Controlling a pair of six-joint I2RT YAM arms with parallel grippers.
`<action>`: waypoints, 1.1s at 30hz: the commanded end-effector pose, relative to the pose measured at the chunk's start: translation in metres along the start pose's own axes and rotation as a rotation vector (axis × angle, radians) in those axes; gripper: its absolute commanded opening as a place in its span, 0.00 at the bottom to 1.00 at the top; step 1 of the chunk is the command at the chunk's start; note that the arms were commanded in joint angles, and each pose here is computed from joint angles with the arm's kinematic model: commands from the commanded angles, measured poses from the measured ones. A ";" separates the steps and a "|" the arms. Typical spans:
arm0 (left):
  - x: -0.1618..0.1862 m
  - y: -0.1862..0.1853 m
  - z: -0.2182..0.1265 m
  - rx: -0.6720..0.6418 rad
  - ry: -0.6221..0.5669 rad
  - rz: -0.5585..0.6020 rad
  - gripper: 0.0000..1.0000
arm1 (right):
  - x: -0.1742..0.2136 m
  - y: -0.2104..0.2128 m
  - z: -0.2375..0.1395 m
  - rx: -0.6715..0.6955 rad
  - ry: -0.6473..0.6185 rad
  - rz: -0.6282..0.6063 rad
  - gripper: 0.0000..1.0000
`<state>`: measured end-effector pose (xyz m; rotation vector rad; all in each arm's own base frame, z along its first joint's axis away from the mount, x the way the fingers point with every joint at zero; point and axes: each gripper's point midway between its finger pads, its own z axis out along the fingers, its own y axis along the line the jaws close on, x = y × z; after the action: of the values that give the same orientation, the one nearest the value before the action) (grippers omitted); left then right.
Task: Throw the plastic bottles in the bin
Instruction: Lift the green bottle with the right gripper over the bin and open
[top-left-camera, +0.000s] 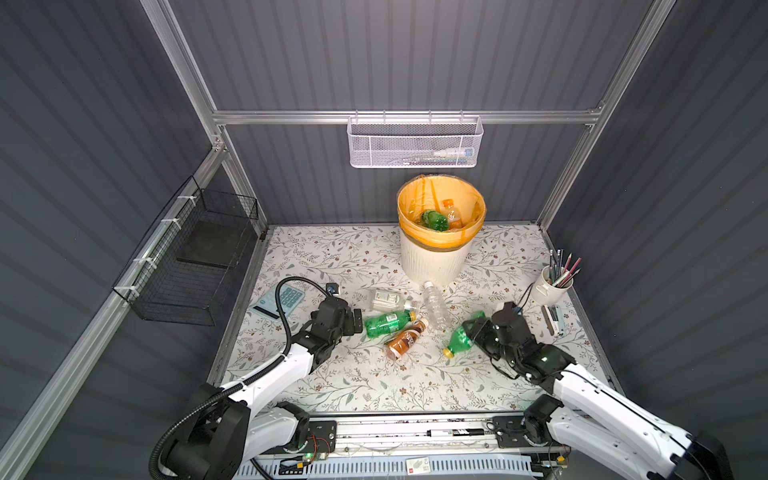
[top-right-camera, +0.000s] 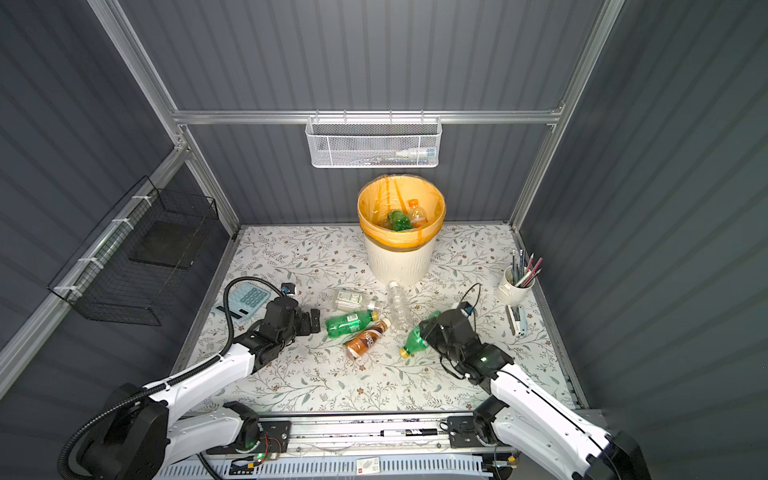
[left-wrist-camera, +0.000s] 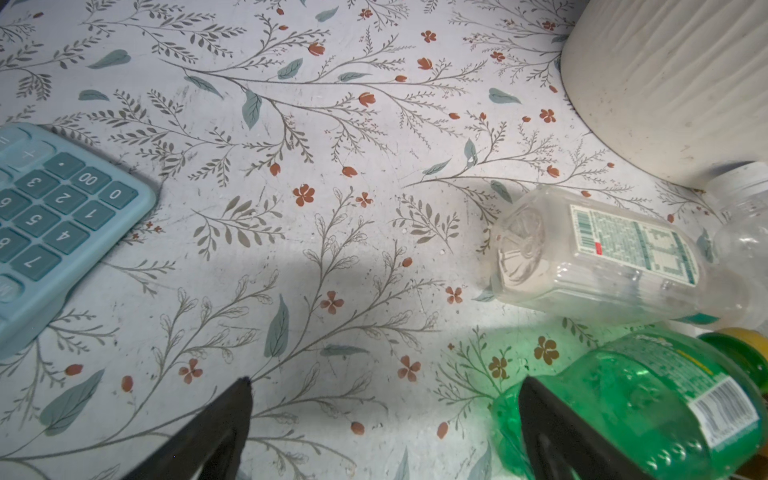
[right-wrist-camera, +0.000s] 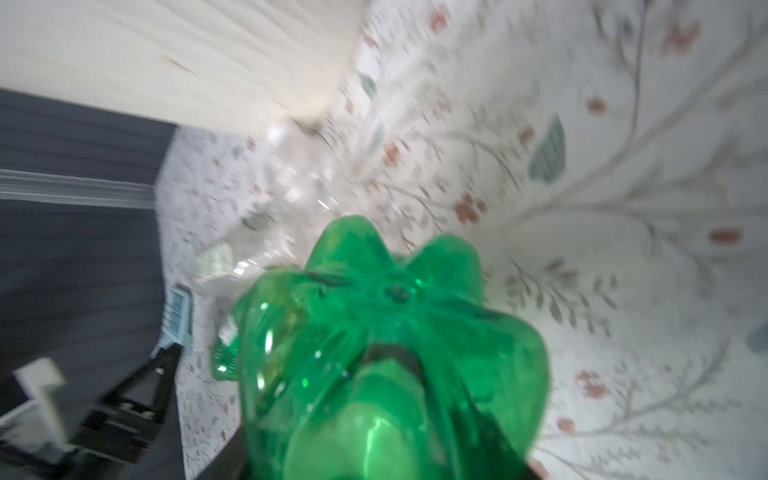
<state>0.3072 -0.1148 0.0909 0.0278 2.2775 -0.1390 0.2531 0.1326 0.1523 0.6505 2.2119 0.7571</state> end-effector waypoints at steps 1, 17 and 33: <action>-0.012 -0.006 0.001 0.023 -0.023 -0.028 1.00 | -0.085 0.050 -0.052 -0.048 -0.297 -0.265 0.52; -0.009 -0.006 -0.002 0.034 -0.025 -0.045 1.00 | -0.252 0.260 -0.179 -0.304 -0.995 -0.602 0.59; -0.022 -0.021 -0.022 0.139 -0.076 0.019 1.00 | -0.244 0.242 -0.035 -0.110 -0.582 -0.669 0.99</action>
<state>0.3059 -0.1246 0.1168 0.0437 2.2070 -0.2403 0.4637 0.1574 0.3778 -0.0425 1.8651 0.2376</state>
